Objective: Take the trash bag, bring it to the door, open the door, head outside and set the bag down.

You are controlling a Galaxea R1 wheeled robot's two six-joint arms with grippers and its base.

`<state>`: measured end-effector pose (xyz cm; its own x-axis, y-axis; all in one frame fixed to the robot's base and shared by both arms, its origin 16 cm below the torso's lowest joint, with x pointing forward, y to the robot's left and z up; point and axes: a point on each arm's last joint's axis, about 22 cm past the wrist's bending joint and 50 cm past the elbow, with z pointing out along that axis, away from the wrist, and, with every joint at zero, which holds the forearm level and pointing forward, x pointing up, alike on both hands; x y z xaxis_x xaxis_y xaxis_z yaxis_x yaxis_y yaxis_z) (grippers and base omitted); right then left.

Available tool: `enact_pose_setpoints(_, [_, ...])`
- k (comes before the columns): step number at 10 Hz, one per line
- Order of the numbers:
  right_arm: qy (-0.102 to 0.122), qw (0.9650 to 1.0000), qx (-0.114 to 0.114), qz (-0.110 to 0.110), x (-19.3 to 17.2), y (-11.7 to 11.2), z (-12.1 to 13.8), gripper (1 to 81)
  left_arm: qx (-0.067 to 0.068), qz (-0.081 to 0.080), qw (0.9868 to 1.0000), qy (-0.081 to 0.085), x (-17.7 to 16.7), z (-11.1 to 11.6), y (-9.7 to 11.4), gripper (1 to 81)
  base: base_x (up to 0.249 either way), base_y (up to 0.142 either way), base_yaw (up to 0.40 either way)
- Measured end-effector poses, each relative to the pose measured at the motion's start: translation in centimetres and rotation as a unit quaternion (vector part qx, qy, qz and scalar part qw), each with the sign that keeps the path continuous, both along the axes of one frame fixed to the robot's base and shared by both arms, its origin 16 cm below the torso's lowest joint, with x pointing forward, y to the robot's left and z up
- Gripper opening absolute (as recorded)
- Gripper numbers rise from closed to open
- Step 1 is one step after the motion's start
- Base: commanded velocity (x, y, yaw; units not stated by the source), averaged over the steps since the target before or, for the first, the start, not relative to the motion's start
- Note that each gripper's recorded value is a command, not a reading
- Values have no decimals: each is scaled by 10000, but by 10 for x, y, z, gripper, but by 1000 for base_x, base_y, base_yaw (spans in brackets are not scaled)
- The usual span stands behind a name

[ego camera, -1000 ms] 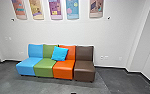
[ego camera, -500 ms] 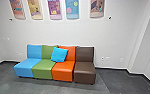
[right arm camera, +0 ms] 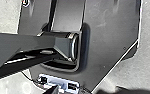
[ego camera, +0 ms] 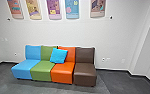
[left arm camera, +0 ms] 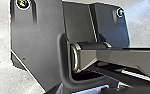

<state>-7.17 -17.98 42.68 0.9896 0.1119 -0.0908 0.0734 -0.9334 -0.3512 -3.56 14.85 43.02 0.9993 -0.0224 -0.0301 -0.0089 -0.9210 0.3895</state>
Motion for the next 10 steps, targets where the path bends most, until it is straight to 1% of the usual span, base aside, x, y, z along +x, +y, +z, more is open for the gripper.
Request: enact_pose_setpoints(10, [10,10000,0,-1,-1,0,0,811,-2,0,10000,3,0,0,0,811,140,0,0])
